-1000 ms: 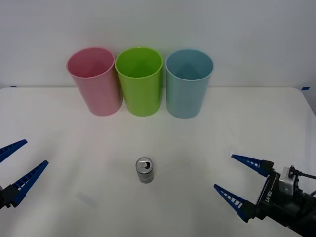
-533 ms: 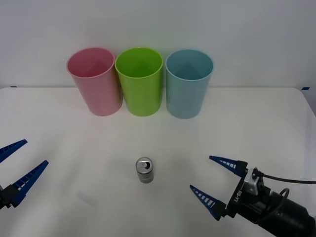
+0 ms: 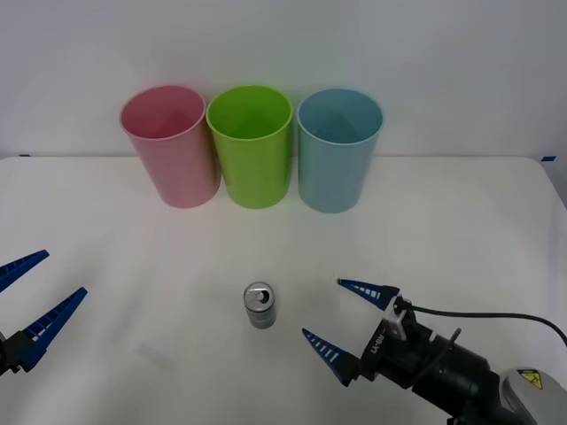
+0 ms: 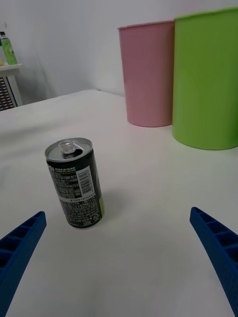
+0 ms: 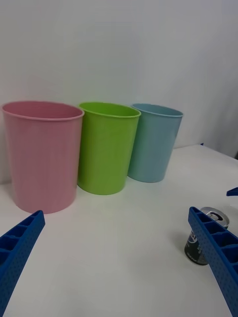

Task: Grasp the object on the table and drop it into the matching bin: aluminum can to the light blue bin, PET bottle to the pink bin.

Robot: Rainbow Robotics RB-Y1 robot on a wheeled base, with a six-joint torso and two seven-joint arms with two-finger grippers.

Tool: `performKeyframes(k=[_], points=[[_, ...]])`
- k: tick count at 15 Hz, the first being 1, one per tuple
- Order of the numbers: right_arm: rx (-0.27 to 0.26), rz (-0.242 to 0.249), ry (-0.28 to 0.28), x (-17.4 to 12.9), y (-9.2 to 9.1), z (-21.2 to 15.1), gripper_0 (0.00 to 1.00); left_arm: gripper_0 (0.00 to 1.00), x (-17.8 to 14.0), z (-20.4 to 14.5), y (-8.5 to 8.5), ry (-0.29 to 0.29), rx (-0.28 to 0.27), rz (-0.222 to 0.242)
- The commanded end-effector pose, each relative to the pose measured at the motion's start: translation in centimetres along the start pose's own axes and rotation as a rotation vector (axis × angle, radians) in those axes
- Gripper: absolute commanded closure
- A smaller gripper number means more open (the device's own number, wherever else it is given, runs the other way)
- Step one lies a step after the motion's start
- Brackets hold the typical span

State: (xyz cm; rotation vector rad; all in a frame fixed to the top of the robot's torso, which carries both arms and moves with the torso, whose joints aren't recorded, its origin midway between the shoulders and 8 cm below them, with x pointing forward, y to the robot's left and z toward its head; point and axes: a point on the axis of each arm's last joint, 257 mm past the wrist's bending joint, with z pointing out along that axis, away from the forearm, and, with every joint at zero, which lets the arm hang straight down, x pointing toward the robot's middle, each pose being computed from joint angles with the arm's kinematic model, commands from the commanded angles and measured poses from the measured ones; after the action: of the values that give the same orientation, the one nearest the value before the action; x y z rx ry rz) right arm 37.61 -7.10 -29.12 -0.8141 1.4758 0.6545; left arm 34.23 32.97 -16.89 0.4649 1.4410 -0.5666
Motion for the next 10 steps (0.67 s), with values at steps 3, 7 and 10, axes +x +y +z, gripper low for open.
performKeyframes(k=[3, 7, 10], points=[[-0.026, 0.008, 0.020, 1.4, 0.9, 2.9, 0.00, 0.00, 0.0, 0.0, 0.0, 0.000, 0.000, 0.000], [-0.060, -0.002, 0.034, 2.1, 1.5, 5.5, 0.00, 0.00, 0.0, 0.0, 0.0, 0.000, 0.000, 0.000], [-0.058, -0.011, 0.037, 2.1, 1.9, 7.5, 0.00, 0.00, 0.0, 0.0, 0.0, 0.000, 0.000, 0.000]])
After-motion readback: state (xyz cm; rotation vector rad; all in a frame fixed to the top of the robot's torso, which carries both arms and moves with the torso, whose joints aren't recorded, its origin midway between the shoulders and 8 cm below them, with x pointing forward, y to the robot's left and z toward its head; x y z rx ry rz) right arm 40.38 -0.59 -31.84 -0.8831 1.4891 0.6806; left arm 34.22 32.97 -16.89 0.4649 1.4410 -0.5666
